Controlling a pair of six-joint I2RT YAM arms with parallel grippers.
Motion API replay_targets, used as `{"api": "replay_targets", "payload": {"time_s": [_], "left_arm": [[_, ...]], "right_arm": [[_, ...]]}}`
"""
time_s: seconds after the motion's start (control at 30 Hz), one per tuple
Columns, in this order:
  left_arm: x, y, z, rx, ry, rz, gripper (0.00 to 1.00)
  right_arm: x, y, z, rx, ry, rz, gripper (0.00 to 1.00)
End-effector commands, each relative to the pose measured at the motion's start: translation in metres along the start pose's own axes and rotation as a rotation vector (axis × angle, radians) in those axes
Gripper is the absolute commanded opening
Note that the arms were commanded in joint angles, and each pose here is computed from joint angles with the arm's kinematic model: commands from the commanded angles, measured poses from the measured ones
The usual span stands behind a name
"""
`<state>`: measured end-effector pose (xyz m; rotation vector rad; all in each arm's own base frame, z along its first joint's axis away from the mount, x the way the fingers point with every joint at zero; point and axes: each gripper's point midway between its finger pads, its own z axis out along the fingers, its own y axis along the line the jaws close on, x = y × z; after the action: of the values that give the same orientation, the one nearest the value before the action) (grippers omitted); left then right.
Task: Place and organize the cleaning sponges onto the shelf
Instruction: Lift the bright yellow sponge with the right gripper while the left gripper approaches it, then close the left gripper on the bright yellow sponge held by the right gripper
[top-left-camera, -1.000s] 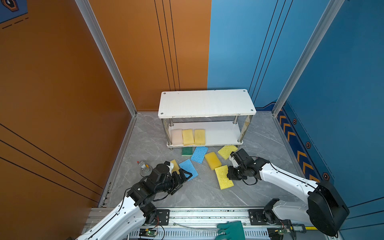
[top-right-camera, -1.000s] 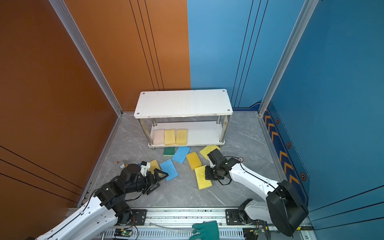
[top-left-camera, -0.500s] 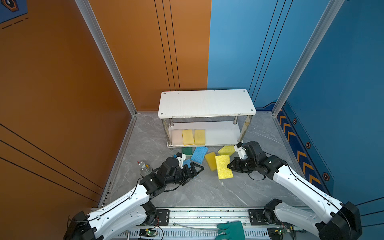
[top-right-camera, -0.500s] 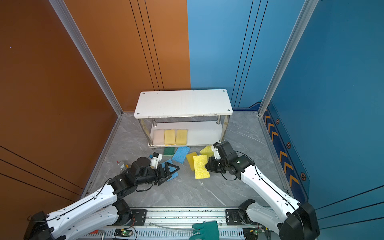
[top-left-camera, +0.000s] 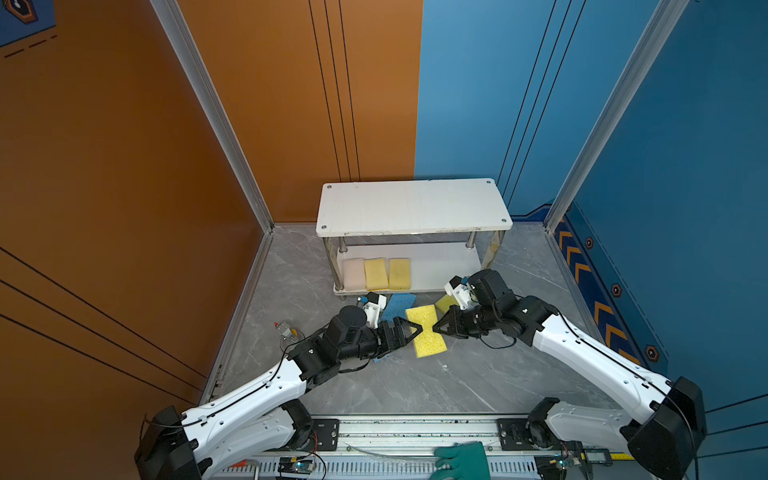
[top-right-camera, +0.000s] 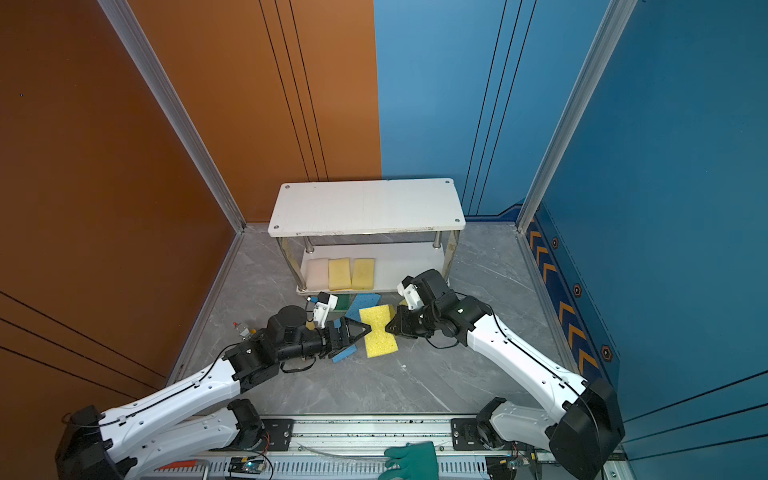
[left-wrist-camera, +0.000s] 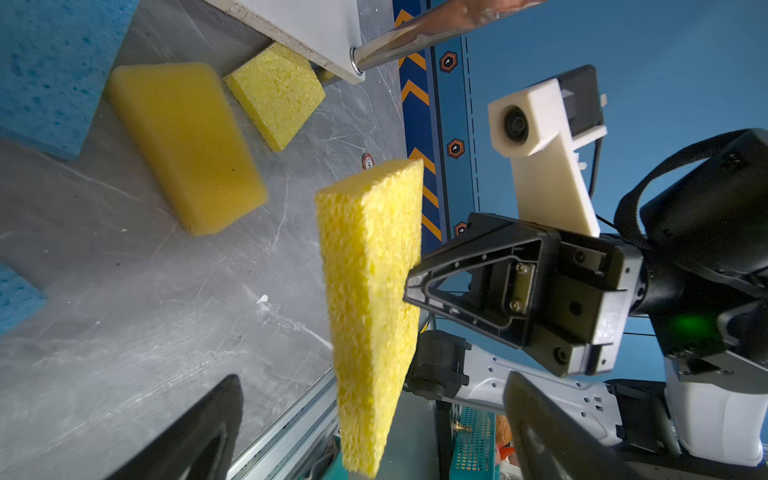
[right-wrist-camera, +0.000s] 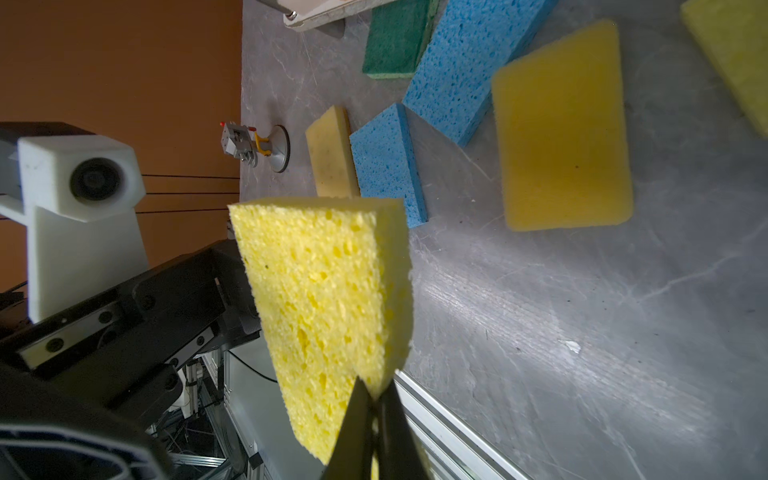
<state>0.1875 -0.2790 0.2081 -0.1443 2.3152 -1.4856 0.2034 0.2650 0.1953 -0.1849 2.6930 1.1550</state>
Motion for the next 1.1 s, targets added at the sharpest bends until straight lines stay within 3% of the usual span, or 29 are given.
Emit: {"api": "replay_targets", "payload": {"time_s": [0.0,0.23,0.43,0.7,0.8,1.07], "left_arm": [[-0.002,-0.004,-0.004,0.020,-0.028,0.026,0.99],[-0.009,-0.003,-0.011,0.015,-0.072,0.027,0.85],[-0.009,-0.001,-0.014,0.014,-0.080,0.022,0.62],[-0.010,0.002,-0.014,0.013,-0.086,0.010,0.43],[-0.009,0.003,-0.013,0.010,-0.083,0.008,0.29],[-0.008,0.006,-0.012,0.005,-0.079,-0.006,0.21]], "right_arm": [[-0.004,0.026,-0.001,-0.066,0.004,-0.036,0.06],[0.008,0.041,0.008,-0.087,0.051,-0.077,0.06],[0.010,0.044,0.010,-0.094,0.059,-0.083,0.06],[0.011,0.046,0.010,-0.099,0.065,-0.085,0.06],[0.012,0.045,0.011,-0.098,0.067,-0.085,0.06],[0.011,0.047,0.011,-0.097,0.064,-0.086,0.06]]}}
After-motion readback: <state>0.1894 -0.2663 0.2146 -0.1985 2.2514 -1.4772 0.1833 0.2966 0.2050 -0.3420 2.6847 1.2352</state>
